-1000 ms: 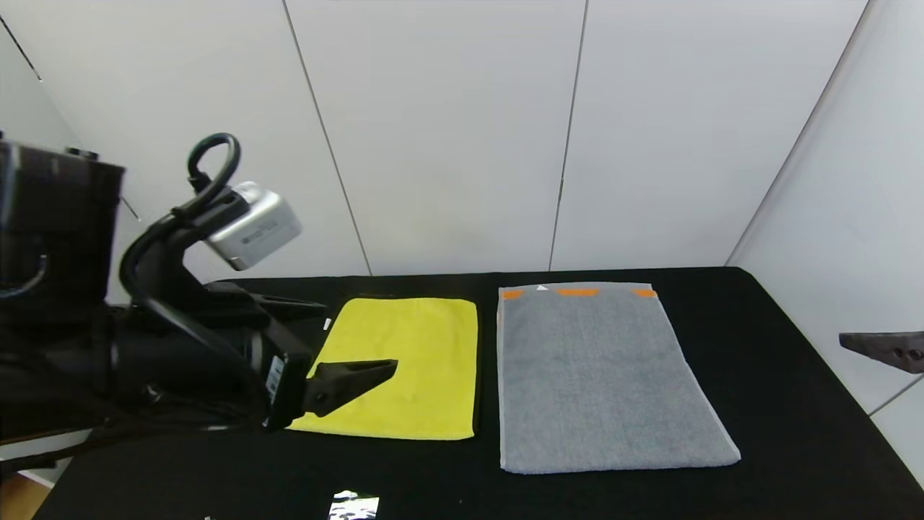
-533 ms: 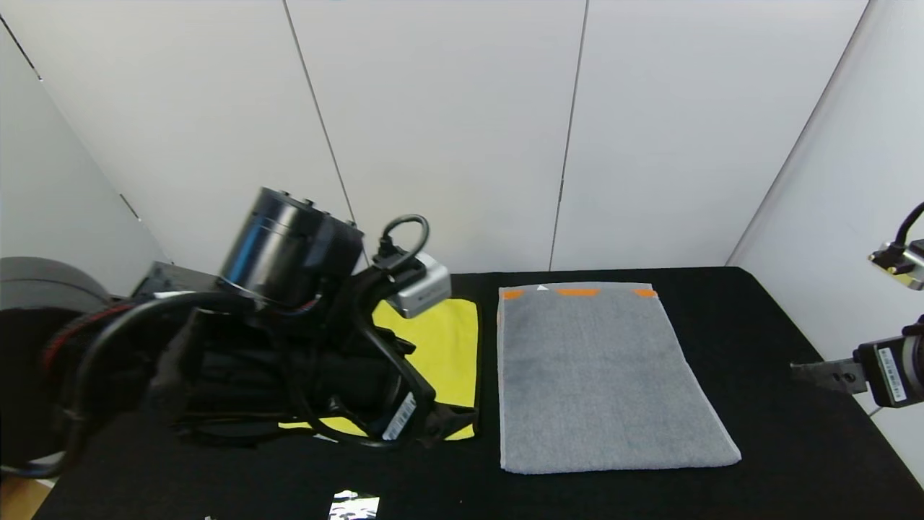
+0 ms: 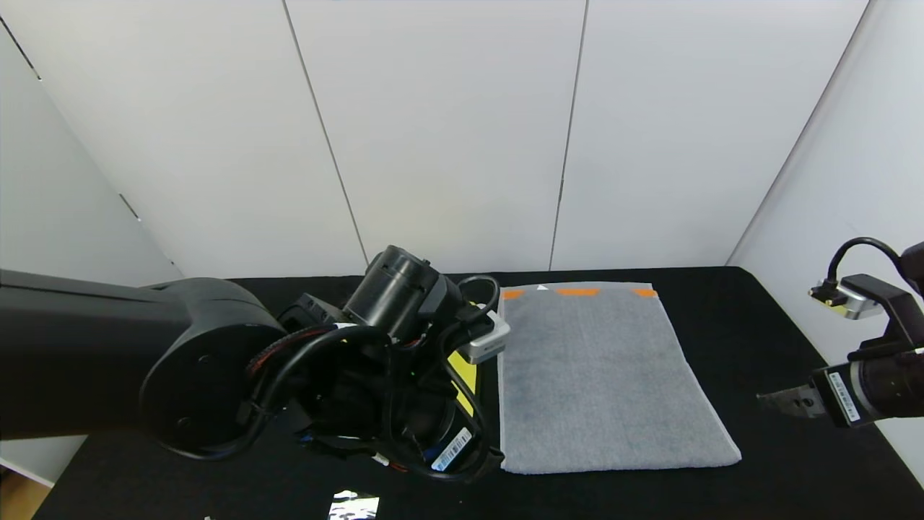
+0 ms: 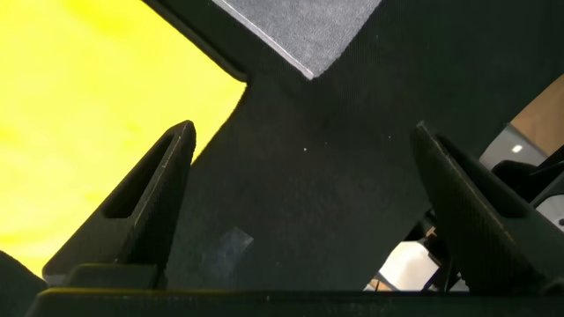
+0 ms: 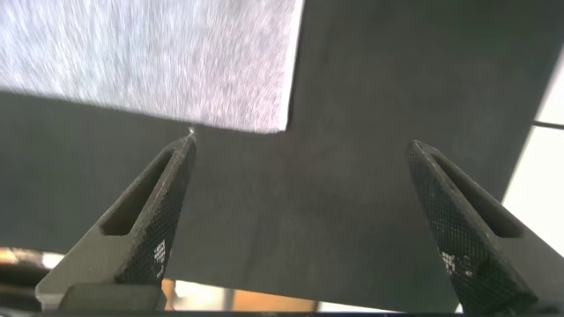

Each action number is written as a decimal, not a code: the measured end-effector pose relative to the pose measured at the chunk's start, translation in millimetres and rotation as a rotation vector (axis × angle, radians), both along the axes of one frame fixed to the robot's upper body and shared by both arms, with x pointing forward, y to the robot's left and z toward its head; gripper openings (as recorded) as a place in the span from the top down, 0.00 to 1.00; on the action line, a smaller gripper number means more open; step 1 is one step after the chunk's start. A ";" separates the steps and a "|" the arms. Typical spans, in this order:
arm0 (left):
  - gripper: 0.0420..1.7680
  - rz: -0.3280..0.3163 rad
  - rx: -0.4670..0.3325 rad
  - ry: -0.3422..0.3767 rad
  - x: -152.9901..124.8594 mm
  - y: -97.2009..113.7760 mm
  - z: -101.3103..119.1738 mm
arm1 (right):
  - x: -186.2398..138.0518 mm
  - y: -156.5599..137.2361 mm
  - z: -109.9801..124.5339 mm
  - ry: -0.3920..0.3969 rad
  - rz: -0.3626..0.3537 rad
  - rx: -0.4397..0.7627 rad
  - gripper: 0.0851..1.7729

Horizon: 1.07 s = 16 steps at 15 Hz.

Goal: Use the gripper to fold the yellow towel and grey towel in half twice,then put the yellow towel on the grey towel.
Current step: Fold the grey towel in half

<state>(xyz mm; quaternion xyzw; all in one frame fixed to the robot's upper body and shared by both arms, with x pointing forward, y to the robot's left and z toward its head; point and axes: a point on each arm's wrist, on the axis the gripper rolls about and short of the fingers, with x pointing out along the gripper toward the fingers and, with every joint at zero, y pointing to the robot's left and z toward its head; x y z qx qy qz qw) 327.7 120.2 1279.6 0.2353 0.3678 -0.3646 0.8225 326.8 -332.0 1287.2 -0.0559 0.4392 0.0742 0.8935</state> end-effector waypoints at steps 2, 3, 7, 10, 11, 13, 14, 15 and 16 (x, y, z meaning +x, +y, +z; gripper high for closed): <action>0.03 -0.016 0.020 0.008 1.8 -4.3 -5.7 | 4.9 0.6 -7.9 0.030 0.022 -0.014 0.04; 0.03 -0.019 0.029 0.011 2.5 -6.9 -8.4 | 7.0 0.8 -11.7 0.045 0.035 -0.022 0.04; 0.03 -0.029 0.074 0.027 3.7 -18.2 -22.7 | 16.3 1.2 -26.2 0.098 0.057 -0.036 0.04; 0.03 -0.035 0.103 0.040 5.0 -25.4 -33.6 | 22.5 2.2 -36.2 0.136 0.062 -0.037 0.04; 0.03 -0.037 0.109 0.044 5.7 -28.2 -37.1 | 24.7 2.7 -39.8 0.148 0.064 -0.037 0.04; 0.03 -0.033 0.127 0.044 7.6 -34.2 -44.9 | 28.5 3.9 -45.9 0.171 0.069 -0.038 0.04; 0.03 -0.032 0.136 0.048 8.7 -37.0 -48.8 | 30.7 4.5 -48.6 0.180 0.070 -0.039 0.04; 0.03 -0.032 0.140 0.052 10.1 -39.6 -51.8 | 32.3 5.1 -51.8 0.192 0.073 -0.040 0.04; 0.03 -0.031 0.143 0.057 11.9 -41.9 -54.8 | 34.1 5.9 -54.9 0.203 0.075 -0.042 0.04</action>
